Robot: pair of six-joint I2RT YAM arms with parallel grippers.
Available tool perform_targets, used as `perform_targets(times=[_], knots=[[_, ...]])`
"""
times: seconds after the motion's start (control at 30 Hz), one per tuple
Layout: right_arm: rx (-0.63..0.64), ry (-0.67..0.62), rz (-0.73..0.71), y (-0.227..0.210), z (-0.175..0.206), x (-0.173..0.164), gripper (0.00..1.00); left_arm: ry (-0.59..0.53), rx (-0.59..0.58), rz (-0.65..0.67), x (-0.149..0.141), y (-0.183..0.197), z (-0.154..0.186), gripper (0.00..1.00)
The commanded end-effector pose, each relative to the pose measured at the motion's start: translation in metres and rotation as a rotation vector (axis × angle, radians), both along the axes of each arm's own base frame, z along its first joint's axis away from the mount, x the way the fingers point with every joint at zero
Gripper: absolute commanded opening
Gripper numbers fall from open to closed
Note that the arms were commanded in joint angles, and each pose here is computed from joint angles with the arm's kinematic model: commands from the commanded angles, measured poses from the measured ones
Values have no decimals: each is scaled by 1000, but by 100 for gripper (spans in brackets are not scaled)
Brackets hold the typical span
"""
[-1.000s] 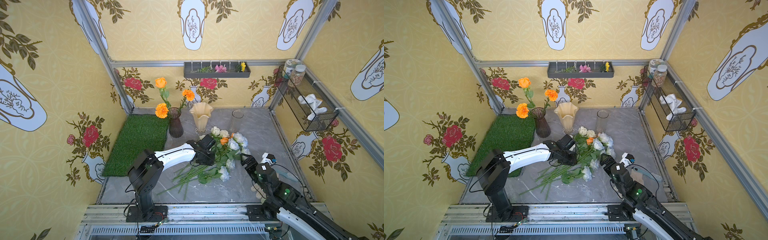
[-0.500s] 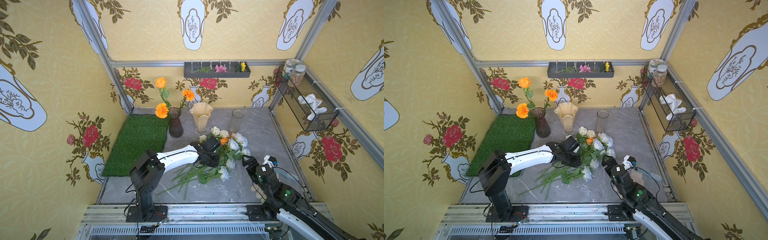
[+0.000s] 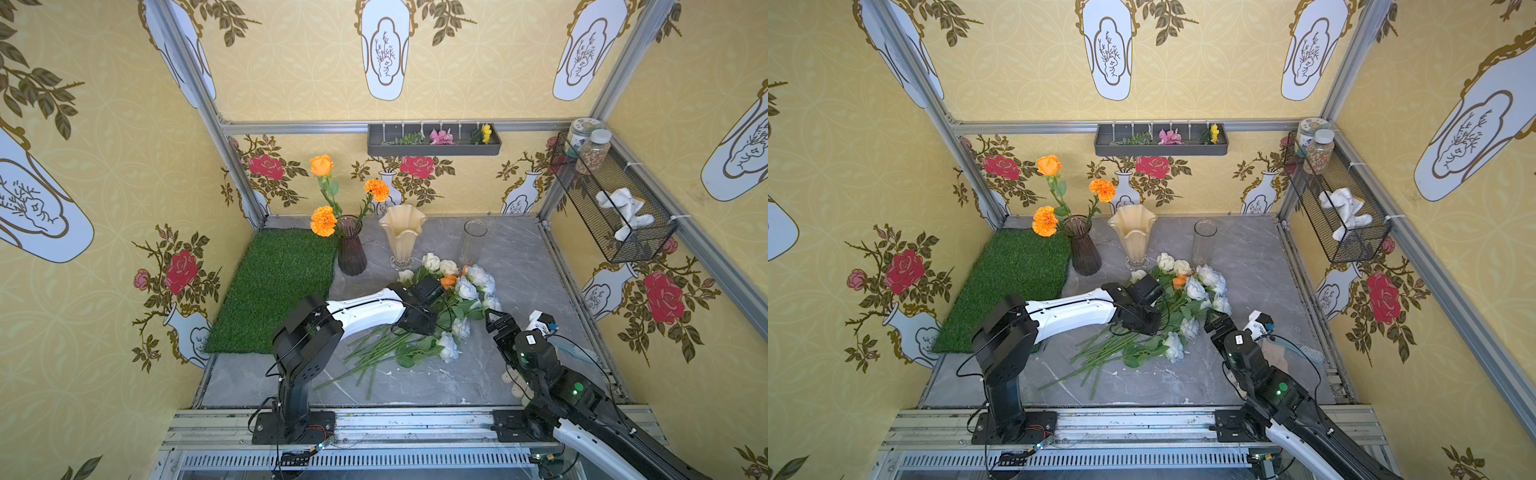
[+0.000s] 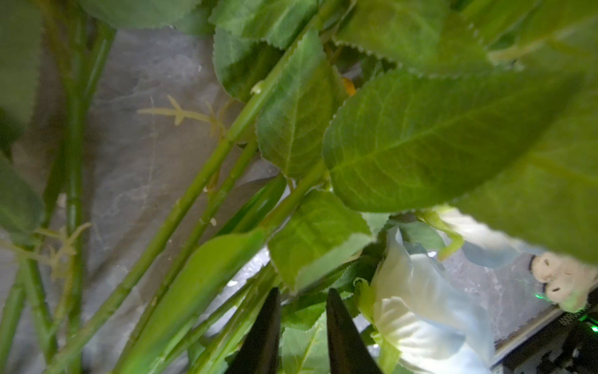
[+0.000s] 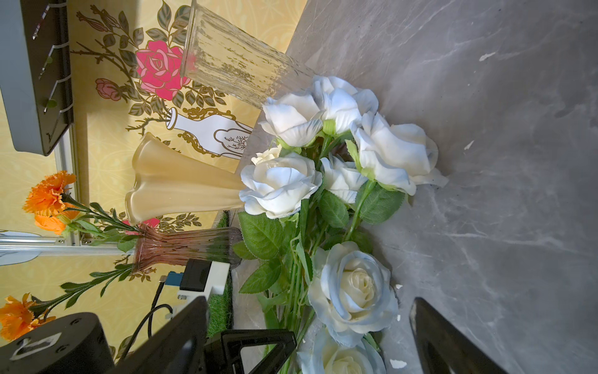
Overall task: Arrange the flowers in different vases according to their colors
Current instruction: Pick up the flower at the center of the board.
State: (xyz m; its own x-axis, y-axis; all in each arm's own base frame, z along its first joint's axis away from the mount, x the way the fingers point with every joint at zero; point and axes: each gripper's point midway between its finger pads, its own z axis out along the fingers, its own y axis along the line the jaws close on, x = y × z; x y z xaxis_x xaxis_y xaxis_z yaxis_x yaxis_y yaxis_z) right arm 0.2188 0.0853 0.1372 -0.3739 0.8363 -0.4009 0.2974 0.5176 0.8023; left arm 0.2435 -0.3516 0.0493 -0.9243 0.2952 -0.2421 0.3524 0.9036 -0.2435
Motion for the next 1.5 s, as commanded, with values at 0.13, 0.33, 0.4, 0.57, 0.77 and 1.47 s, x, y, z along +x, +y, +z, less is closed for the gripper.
perform_targets(times=[0.13, 0.33, 0.4, 0.57, 0.77, 1.47], knots=[[-9, -7, -5, -2, 0, 0, 97, -25, 97, -9, 1, 18, -6, 27], [-9, -7, -5, -2, 0, 0, 97, -21, 119, -21, -1, 19, -11, 26], [-7, -8, -4, -2, 1, 0, 97, -33, 124, -26, -2, 18, -9, 26], [-8, -6, -5, -2, 0, 0, 97, -73, 146, -34, 0, 20, -3, 26], [-10, -4, -5, -2, -1, 0, 97, -139, 176, -72, -1, 18, 8, 28], [-7, -8, -7, -2, 0, 0, 97, -132, 252, -143, -1, 18, -19, 32]])
